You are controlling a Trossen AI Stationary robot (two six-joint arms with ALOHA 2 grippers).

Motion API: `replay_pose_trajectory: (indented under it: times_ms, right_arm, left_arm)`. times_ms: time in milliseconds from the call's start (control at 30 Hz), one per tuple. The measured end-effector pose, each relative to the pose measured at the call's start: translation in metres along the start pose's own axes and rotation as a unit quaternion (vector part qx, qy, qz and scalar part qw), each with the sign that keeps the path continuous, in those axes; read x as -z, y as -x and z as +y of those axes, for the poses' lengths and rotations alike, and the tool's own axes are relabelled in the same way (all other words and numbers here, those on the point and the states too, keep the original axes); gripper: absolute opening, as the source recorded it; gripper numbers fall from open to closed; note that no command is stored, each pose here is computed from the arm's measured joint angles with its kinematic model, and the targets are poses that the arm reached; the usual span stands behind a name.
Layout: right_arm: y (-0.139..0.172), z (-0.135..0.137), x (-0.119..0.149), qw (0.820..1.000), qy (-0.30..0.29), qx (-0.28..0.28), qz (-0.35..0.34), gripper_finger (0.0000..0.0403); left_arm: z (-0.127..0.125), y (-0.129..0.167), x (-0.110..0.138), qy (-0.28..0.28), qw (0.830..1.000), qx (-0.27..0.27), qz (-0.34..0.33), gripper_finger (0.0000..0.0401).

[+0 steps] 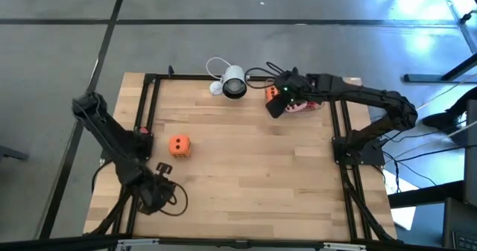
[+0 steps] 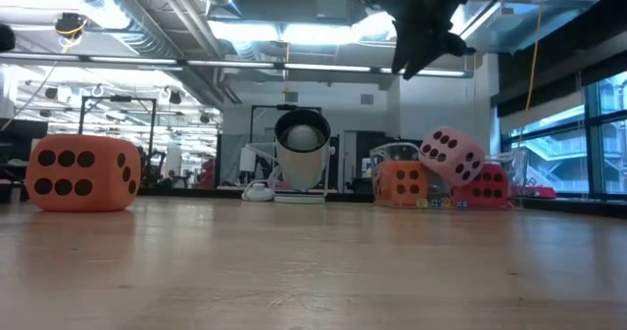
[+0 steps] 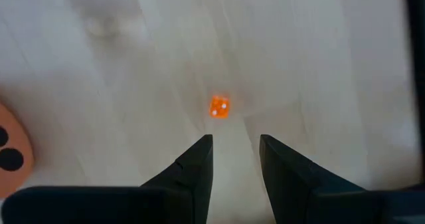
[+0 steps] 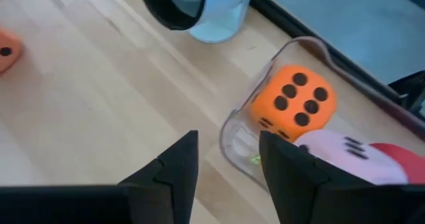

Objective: Pick & Place Dice
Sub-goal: Put the small orange dice into the transparent container

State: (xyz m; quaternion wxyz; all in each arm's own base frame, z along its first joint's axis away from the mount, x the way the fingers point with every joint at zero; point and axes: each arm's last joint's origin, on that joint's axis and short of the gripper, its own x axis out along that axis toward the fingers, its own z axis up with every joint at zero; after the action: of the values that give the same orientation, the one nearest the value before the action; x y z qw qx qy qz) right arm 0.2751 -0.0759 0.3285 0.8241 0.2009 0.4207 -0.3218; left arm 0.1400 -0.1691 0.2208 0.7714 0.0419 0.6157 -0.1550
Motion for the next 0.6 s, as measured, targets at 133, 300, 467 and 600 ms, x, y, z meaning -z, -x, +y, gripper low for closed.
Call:
replay_pose_trajectory:
  times_ms: [133,300,467,600]
  right_arm:
    - [0.002,0.008,0.004,1.000,-0.005,-0.003,-0.002,0.0158]
    - [0.005,0.015,0.008,1.000,-0.005,0.002,-0.010,0.0158]
    - [0.007,0.021,0.011,1.000,-0.005,0.003,-0.015,0.0158]
    - [0.008,0.024,0.013,1.000,-0.001,-0.001,-0.014,0.0158]
  left_arm:
    - [-0.010,-0.018,-0.004,-0.032,0.999,-0.008,0.011,0.0124]
    - [-0.014,-0.038,-0.008,-0.036,0.999,-0.029,0.026,0.0162]
    - [-0.015,-0.051,-0.008,-0.034,0.997,-0.039,0.055,0.0196]
    - [-0.016,-0.058,-0.008,-0.035,0.996,-0.044,0.069,0.0207]
